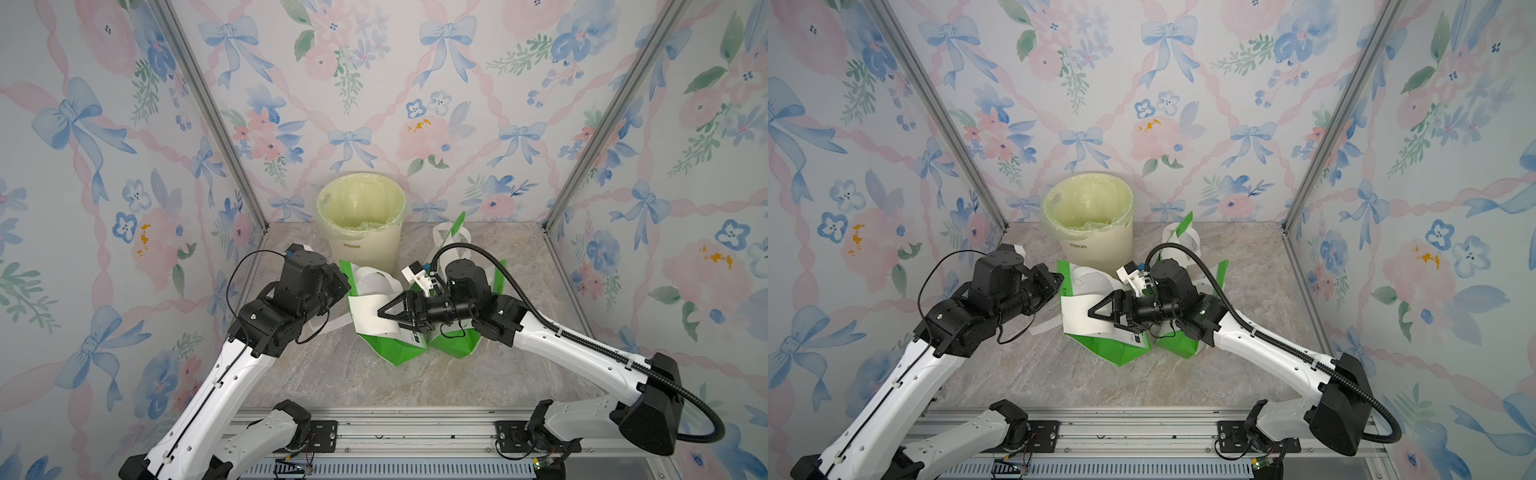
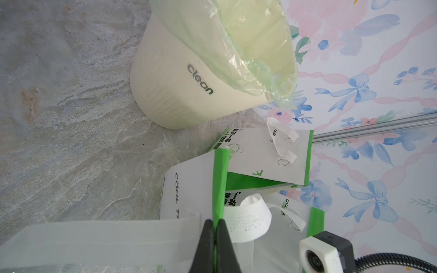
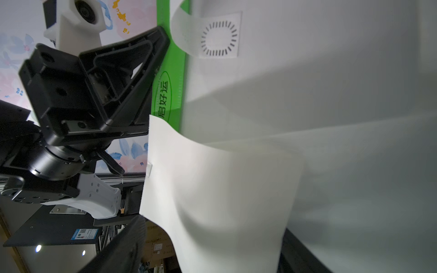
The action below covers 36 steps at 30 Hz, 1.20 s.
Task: Shred takeout receipts and throw away
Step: Tear off the takeout receipt from the takeout bag.
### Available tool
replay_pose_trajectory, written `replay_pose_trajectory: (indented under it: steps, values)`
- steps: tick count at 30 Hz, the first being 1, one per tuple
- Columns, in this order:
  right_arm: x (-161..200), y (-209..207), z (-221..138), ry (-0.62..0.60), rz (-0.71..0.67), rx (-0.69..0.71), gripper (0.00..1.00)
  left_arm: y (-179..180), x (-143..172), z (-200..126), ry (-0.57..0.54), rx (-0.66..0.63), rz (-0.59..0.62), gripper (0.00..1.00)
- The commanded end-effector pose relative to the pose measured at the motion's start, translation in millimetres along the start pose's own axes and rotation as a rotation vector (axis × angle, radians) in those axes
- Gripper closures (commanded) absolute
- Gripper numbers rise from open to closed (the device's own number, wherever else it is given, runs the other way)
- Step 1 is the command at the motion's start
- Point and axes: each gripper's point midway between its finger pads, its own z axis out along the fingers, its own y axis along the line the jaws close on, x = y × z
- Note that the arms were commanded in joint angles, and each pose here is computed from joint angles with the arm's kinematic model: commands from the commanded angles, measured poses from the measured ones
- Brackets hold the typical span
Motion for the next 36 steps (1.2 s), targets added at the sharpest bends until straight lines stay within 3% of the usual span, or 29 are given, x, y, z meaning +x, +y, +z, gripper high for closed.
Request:
replay_pose_trajectory:
  steps: [1,16,29,33,36]
  values:
    - [2,12,-9,0.002,-0.006,-0.046,0.19,0,-5,0,-0.025,0.004,-0.005,1.0]
    - [-1,-2,-22,-0.021,-0.009,0.057,0.28,10,-3,10,-0.027,-0.046,0.053,1.0]
    - [-1,15,-1,0.026,-0.033,-0.018,0.35,16,1,16,-0.015,-0.068,0.077,1.0]
    - [1,11,8,0.05,-0.044,0.001,0.41,16,1,17,-0.015,-0.069,0.085,1.0]
    - [1,5,14,0.064,-0.045,0.023,0.52,16,0,16,-0.016,-0.068,0.089,1.0]
